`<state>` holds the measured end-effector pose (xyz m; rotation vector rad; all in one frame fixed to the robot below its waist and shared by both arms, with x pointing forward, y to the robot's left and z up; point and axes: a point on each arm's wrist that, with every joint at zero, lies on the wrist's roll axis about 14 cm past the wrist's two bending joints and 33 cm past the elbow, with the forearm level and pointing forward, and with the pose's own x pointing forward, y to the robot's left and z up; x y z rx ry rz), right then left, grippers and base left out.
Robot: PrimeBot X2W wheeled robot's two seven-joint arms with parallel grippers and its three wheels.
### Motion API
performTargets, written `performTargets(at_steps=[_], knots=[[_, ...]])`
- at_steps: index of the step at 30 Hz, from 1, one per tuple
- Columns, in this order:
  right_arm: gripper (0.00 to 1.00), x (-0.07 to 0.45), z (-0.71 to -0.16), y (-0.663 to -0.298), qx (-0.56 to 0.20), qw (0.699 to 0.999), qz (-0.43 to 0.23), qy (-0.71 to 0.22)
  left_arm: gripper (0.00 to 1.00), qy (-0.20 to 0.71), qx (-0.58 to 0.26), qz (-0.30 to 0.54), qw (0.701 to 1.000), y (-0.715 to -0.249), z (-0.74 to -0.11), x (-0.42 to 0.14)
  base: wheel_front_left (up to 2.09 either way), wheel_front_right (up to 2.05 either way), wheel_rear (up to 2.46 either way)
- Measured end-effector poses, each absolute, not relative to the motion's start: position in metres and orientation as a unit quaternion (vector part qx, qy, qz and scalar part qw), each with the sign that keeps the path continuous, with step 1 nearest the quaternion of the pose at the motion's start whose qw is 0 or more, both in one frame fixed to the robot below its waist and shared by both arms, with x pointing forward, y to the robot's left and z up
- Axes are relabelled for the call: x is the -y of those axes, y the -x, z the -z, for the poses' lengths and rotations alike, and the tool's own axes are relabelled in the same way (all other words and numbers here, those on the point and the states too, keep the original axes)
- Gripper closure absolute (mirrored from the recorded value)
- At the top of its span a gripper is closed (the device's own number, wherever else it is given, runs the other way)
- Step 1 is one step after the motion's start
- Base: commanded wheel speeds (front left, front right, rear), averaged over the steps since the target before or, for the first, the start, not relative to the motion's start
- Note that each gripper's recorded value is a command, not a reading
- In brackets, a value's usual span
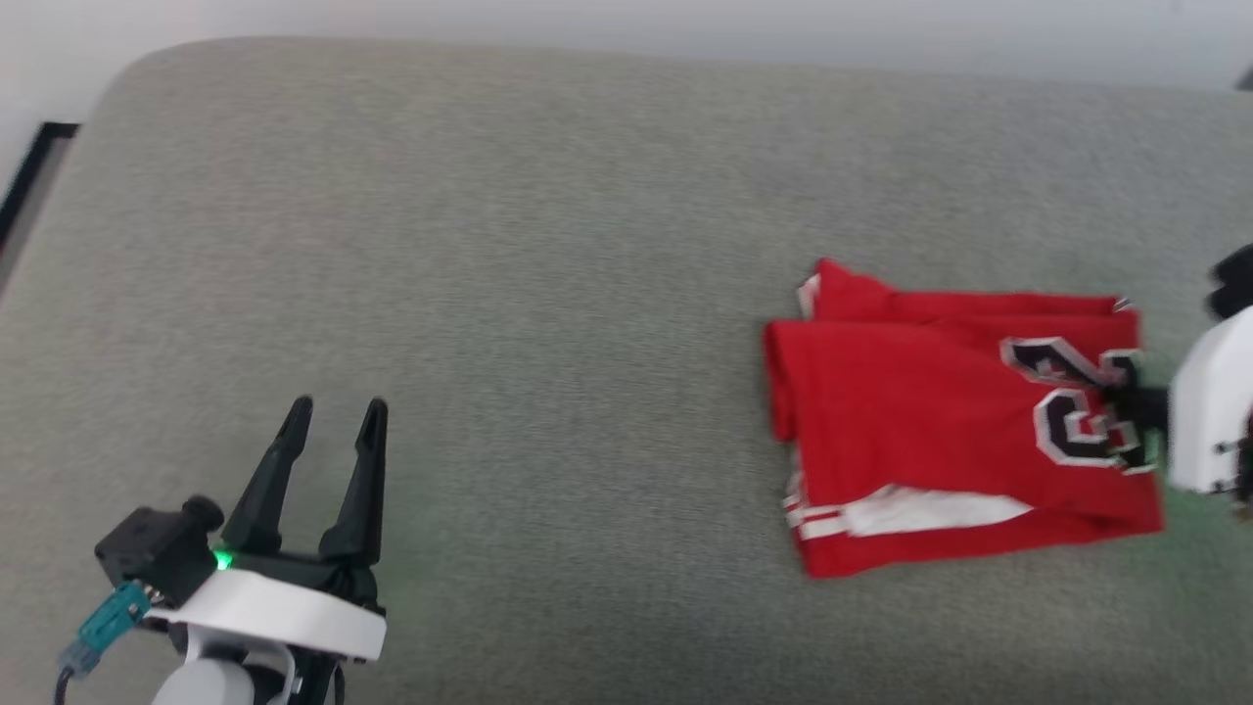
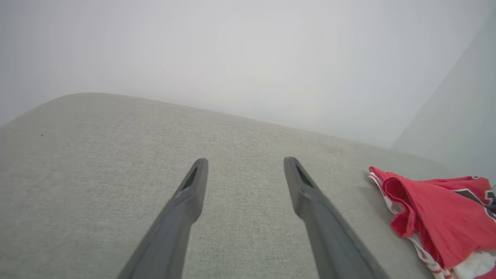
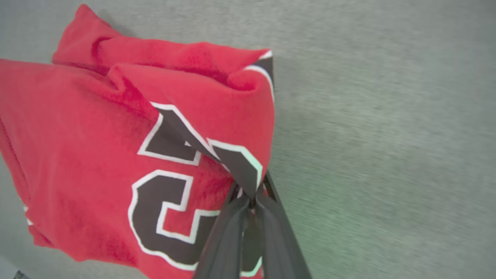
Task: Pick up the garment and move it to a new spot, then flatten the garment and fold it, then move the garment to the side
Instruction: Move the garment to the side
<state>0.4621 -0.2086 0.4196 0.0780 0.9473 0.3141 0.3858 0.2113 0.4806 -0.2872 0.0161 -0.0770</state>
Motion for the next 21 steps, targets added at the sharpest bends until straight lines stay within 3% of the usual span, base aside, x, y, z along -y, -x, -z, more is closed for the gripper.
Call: performTargets(at_steps=[21], knots=[[1.00,0.387,-0.482,-0.471,-0.360,0.929,0.075,0.039,0.00,0.142,-0.001,0.229,0.963,-0.467,-0.479,-0.096,0.00,0.00,0.00]])
